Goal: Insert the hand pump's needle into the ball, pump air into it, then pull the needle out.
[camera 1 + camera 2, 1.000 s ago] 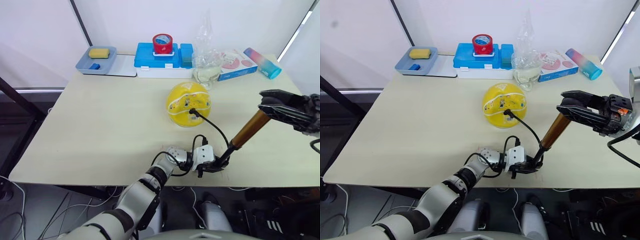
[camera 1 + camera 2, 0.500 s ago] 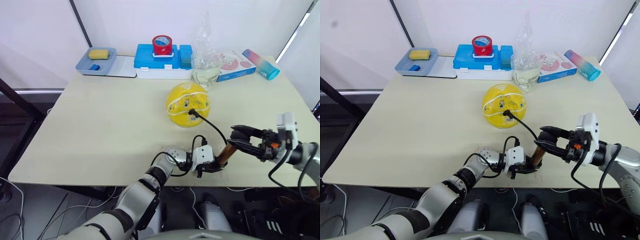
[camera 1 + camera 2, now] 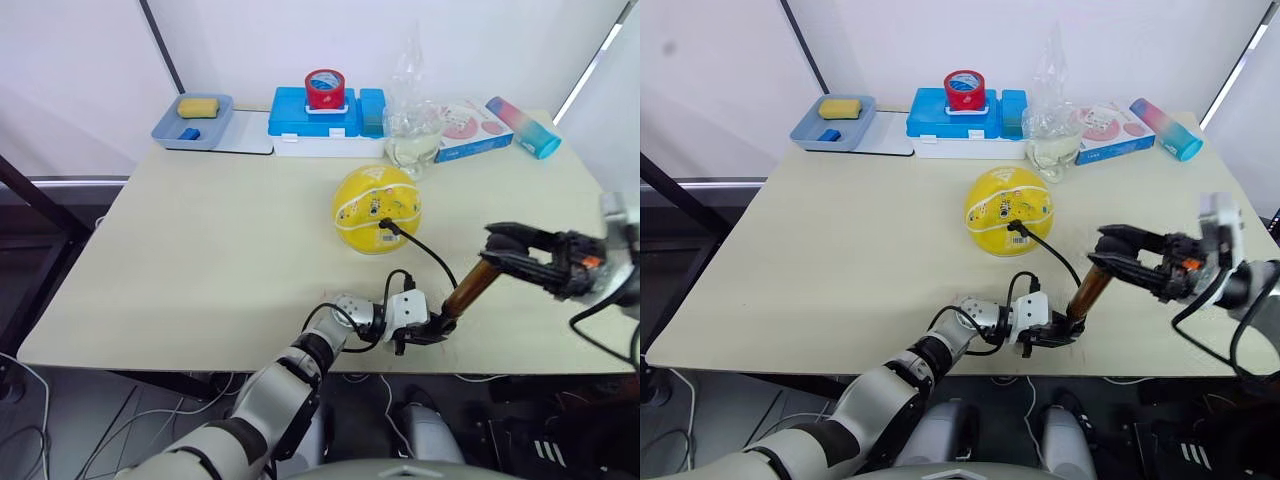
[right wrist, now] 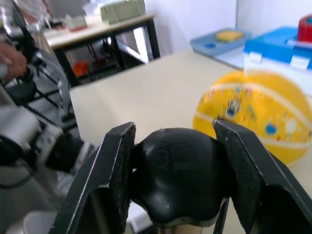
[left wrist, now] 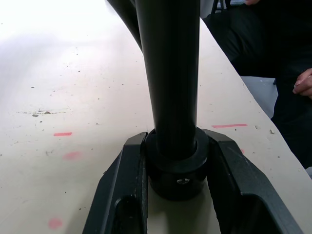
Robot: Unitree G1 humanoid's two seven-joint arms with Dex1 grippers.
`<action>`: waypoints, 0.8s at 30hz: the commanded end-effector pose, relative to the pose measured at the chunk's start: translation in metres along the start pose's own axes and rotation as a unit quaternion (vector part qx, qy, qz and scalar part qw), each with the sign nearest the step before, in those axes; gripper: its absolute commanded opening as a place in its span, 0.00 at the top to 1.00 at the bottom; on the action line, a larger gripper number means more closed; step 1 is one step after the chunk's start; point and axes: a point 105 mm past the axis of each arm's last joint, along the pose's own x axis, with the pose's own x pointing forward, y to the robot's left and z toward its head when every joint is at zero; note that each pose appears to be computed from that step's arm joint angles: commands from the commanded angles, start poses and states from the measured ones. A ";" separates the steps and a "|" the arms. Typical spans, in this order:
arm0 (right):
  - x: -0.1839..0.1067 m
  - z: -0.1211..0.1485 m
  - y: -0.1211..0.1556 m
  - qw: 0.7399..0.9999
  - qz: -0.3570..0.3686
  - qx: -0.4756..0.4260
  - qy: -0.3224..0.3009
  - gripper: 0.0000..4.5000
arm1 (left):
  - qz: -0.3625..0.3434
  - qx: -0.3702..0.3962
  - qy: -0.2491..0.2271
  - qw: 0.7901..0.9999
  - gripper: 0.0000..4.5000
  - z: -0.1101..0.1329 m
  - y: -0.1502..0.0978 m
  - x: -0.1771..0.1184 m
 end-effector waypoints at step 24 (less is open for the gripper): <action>0.012 -0.101 -0.007 0.995 -0.030 -0.008 0.093 0.54 | -0.008 -0.025 0.049 0.998 0.74 -0.030 -0.012 -0.010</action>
